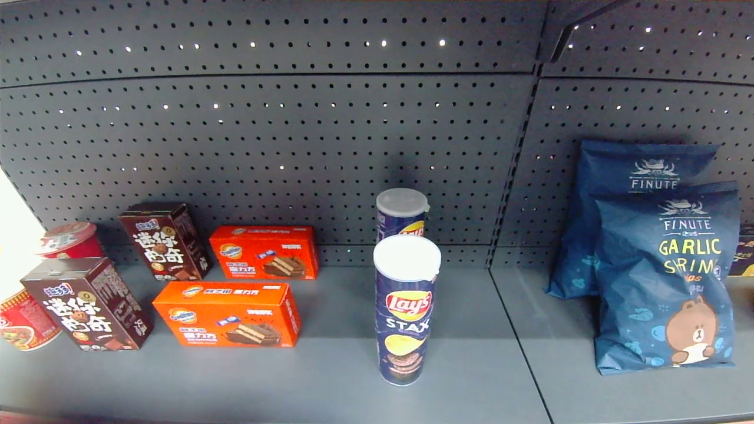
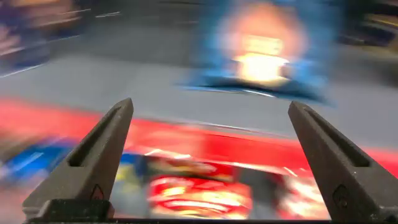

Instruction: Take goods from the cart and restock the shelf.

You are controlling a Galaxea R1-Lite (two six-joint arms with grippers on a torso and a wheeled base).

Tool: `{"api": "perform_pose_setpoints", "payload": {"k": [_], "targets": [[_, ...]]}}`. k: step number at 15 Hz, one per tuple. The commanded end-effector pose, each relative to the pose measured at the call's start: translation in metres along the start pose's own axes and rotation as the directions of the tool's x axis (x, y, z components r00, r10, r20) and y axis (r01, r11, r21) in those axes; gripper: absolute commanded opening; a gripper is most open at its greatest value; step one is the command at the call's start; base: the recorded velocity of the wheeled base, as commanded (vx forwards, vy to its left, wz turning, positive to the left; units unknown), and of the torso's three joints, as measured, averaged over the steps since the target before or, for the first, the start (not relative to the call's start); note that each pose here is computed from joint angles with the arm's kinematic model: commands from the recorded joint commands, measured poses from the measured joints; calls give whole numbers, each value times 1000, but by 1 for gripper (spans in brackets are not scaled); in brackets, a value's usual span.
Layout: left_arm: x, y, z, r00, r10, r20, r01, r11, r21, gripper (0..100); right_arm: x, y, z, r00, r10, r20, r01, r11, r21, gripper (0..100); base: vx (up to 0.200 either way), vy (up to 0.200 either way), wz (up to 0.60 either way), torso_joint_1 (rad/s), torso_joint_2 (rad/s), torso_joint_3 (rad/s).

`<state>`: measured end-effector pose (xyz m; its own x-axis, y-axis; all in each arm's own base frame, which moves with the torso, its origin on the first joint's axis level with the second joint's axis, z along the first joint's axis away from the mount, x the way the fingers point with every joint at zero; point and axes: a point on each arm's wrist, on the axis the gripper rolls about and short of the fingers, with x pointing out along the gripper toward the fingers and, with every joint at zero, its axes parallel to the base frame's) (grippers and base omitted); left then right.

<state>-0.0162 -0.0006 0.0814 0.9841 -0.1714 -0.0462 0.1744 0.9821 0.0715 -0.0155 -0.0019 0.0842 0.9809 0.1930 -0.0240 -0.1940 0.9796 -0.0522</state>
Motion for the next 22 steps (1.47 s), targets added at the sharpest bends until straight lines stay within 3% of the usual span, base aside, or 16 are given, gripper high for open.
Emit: {"api": "perform_pose_setpoints", "payload": {"k": [1,2,4,7,9,10,11,13,14,15,16,22], "targets": [[0,0,0,1000,-3,-6,3,1000,-9,100,0,1,0,999,42,-21,-42,999,-13,100,0,0,0,0,0,0],[0,0,0,1000,2,-4,-2,1000,-9,100,-1,1,0,999,31,-29,-31,1000,-3,100,0,0,0,0,0,0],[0,1,-5,997,56,-56,-57,998,-19,100,-1,-2,0,996,-79,-40,81,995,60,100,0,0,0,0,0,0],[0,1,-4,997,60,-50,-62,997,-37,100,0,-2,1,994,-104,-17,105,993,56,100,0,0,0,0,0,0],[0,1,-4,997,55,-50,-57,998,-35,100,0,-1,0,999,-31,-14,32,997,67,100,0,0,0,0,0,0],[0,1,-5,997,53,-51,-55,998,-34,100,0,3,0,993,119,-2,-118,990,77,100,0,0,0,0,0,0],[0,1,-5,997,53,-51,-55,998,-36,100,0,4,0,988,152,0,-151,985,86,100,0,0,0,0,0,0],[0,1,-5,997,55,-53,-57,998,-40,100,1,4,-1,1000,11,-15,-9,996,88,100,0,0,0,0,0,0],[0,1,-5,997,55,-53,-57,998,-40,100,2,6,-1,987,-160,-27,162,983,91,100,0,0,0,0,0,0],[0,1,-5,997,55,-51,-57,998,-39,100,2,7,0,982,-187,-24,189,978,88,100,0,0,0,0,0,0],[0,1,-5,997,55,-51,-57,998,-37,100,2,8,0,992,-127,-17,128,988,82,100,0,0,0,0,0,0],[0,1,-4,997,55,-50,-57,998,-32,100,2,8,0,991,-132,-18,133,987,91,100,0,0,0,0,0,0]]}}
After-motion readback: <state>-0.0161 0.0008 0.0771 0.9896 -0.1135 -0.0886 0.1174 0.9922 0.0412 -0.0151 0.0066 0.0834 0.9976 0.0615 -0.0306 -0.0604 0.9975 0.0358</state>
